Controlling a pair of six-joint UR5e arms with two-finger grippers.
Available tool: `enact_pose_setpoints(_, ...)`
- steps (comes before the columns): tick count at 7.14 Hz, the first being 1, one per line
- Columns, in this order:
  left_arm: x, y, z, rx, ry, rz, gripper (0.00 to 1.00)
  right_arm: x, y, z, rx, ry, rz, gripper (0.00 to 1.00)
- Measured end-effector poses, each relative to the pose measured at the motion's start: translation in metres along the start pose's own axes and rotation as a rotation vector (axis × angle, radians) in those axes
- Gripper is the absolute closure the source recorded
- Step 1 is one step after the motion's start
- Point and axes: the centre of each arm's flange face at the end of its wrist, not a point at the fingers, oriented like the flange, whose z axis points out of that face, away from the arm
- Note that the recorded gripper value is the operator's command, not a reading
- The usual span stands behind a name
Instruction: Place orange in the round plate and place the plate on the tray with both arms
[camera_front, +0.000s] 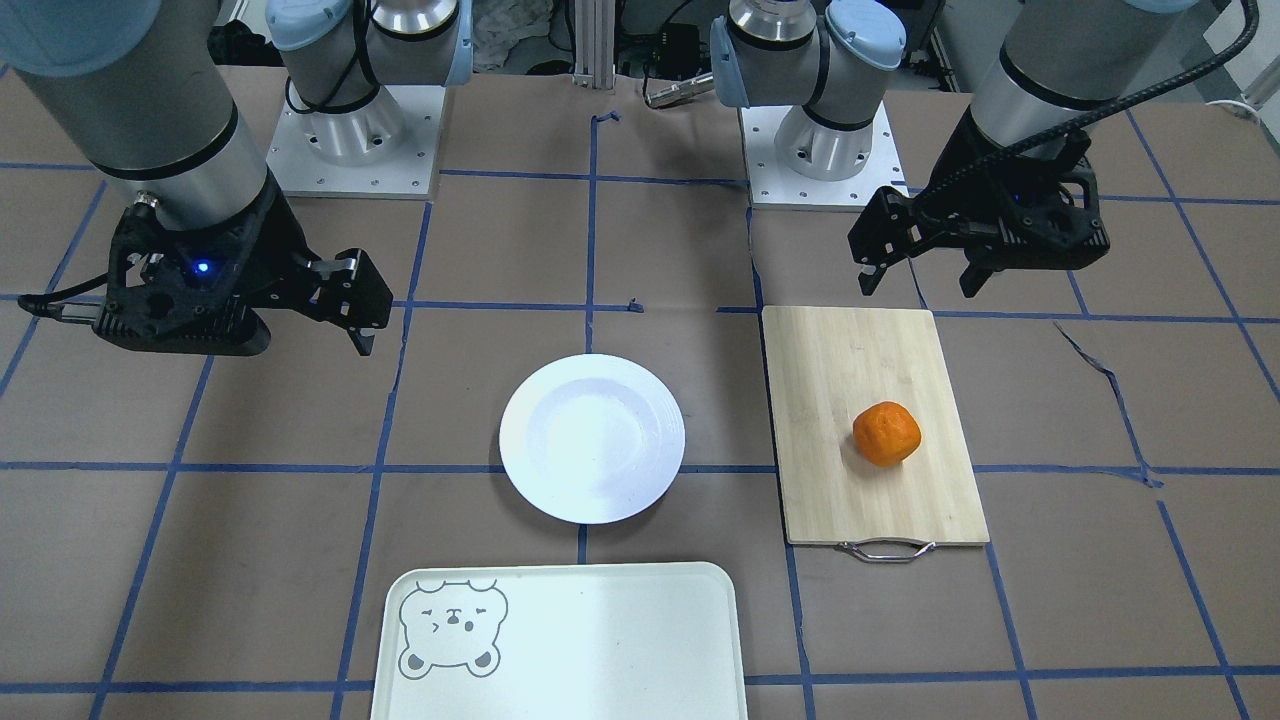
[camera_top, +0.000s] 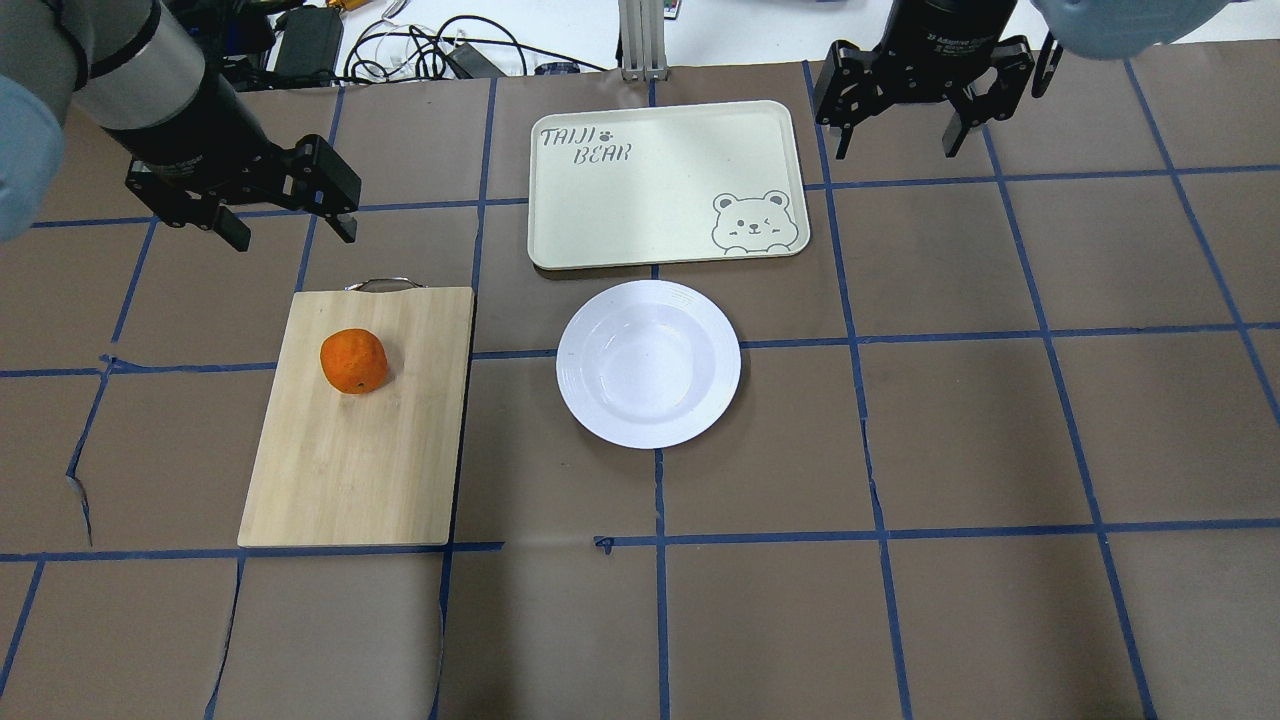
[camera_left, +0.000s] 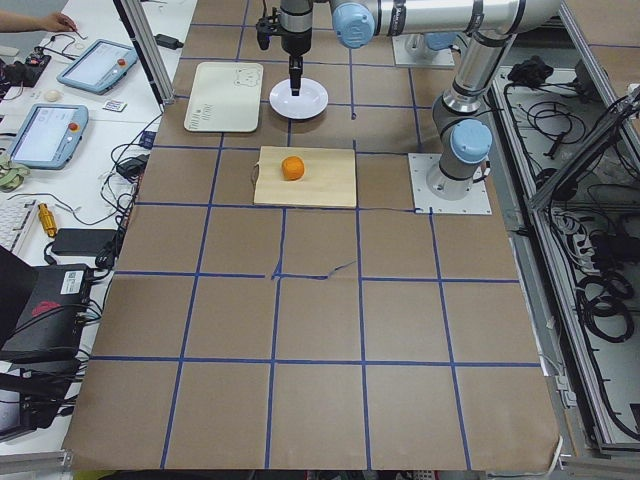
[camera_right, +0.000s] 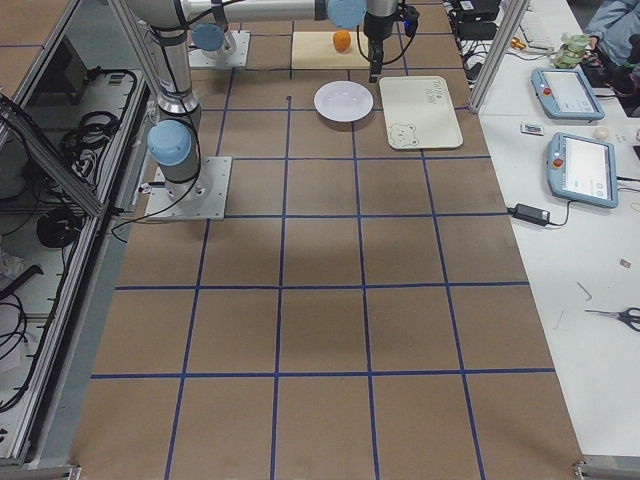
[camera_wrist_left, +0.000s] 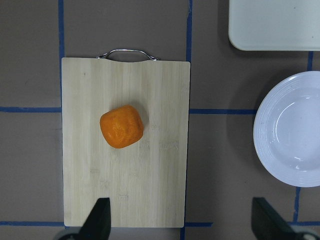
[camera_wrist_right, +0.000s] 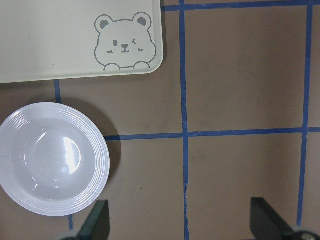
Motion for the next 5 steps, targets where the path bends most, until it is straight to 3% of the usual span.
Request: enact_pose_setpoints(5, -0.001, -0.0017, -0.0038, 0.012, 0.002, -0.002, 0.0, 0.0008, -0.0008, -0.0009, 0.008, -0.001, 0.0, 0.0)
